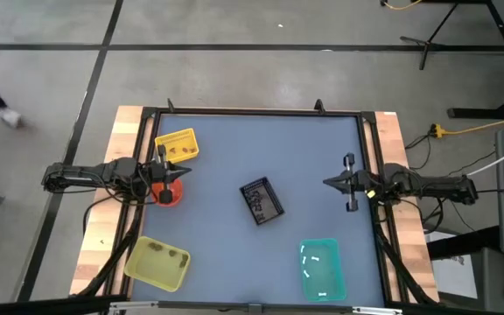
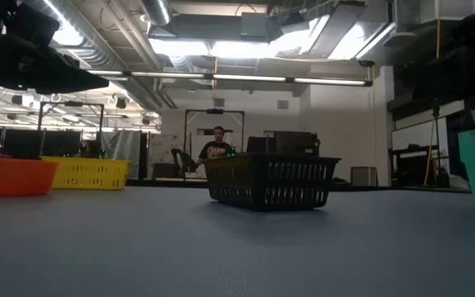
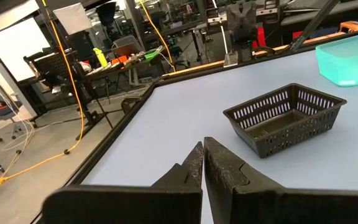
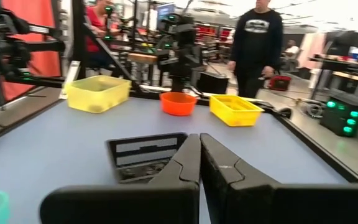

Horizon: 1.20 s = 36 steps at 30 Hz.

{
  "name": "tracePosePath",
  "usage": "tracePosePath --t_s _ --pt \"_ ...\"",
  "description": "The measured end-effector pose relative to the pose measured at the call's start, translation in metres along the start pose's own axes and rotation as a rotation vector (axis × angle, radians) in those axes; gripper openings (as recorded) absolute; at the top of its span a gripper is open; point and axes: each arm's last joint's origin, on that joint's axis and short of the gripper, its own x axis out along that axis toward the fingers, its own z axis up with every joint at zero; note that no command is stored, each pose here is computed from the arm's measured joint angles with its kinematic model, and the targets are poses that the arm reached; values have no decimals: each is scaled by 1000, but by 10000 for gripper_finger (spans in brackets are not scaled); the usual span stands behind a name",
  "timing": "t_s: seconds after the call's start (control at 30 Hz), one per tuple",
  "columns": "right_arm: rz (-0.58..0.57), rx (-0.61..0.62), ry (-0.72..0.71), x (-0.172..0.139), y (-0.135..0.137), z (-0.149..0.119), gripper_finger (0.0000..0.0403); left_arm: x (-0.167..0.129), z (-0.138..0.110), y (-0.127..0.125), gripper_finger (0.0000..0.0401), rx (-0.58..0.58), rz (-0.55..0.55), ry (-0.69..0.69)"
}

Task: Sort Halloween decoration
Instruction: Return to Home Position

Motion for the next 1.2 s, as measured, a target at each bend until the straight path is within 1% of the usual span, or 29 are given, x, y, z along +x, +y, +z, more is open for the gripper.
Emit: tracePosePath --t_s 0.2,0.9,1.07,1.2 --pt "-60 -1 8 0 -6 -1 5 0 0 0 0 0 0 0" --pt "-58 0 8 0 -6 -1 5 0 0 0 0 4 0 0" --pt "-58 0 8 0 -6 -1 5 0 0 0 0 -107 -9 -2" --pt "-58 0 8 0 -6 -1 5 0 0 0 0 -171 -9 -2"
